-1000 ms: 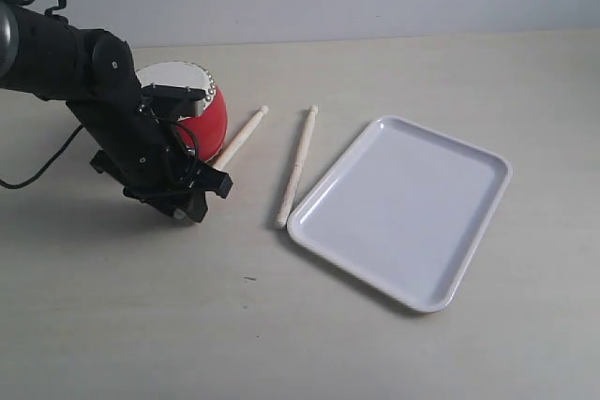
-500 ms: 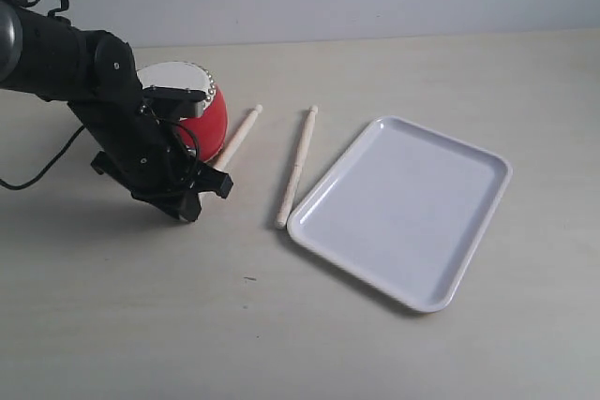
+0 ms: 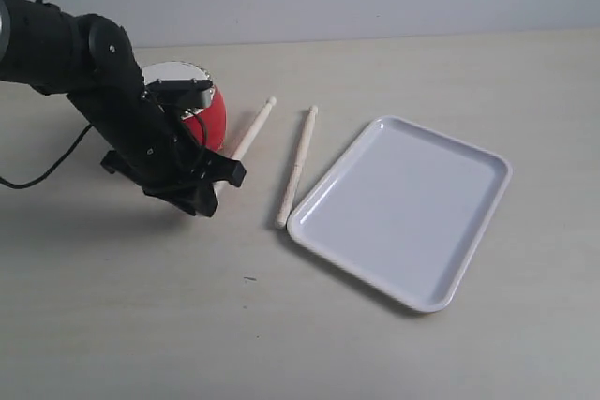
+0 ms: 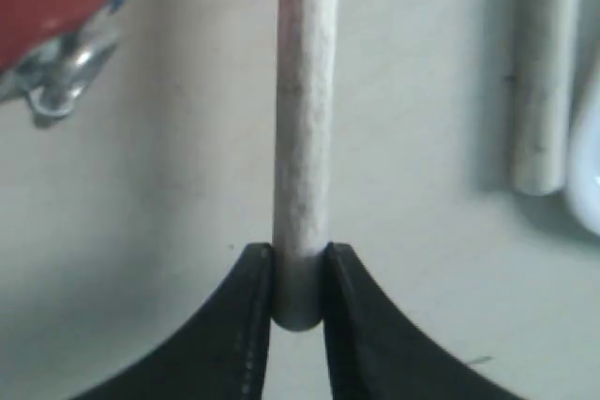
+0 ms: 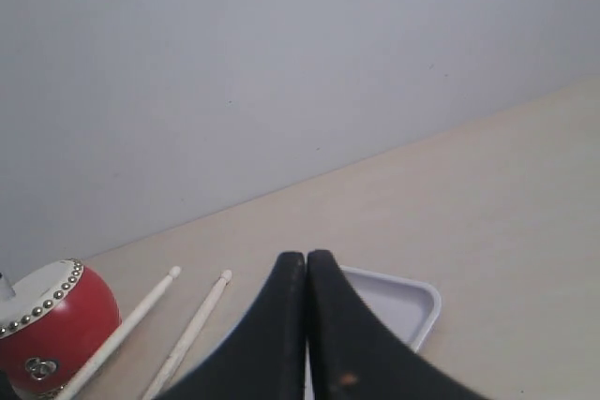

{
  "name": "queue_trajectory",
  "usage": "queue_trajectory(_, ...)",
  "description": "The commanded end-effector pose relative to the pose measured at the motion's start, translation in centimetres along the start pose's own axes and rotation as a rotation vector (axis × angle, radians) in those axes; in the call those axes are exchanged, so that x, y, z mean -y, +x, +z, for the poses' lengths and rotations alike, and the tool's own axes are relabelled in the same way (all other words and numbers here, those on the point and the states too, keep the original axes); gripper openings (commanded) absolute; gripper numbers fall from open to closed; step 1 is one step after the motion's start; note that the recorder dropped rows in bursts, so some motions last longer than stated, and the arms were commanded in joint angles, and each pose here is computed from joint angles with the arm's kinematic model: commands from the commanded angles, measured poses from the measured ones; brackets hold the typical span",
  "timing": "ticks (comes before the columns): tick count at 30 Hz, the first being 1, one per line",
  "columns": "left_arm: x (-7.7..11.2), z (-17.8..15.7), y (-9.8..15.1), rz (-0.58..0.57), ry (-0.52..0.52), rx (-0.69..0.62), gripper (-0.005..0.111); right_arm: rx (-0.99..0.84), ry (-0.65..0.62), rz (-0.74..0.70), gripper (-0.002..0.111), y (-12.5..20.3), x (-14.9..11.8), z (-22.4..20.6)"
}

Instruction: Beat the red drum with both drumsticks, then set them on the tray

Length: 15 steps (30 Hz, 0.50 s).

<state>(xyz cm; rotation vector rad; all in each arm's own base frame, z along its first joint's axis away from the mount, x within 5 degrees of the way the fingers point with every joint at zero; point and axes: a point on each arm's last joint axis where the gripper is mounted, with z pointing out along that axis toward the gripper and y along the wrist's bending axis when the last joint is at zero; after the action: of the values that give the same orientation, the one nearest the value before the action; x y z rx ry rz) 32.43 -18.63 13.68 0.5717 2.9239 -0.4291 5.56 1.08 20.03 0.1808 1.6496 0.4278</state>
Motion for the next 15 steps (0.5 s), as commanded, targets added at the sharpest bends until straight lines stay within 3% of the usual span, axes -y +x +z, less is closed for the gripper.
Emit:
queue_trajectory(1,2.4,-2.5,0.2,0.052,0.045,0.043,0.0,0.009,0.005,-0.011,0.0,0.1,0.1,0.0)
queue_trajectory(7,6.2,-4.9,1.4,0.158,0.107,0.045,0.0,0.009,0.005,-0.011,0.0,0.1,0.1,0.0)
queue_trajectory(15,12.2,-6.7,3.1,0.262,0.402,0.052,0.0,0.135,-0.021,0.036,0.0,-1.1,-0.1,-0.1)
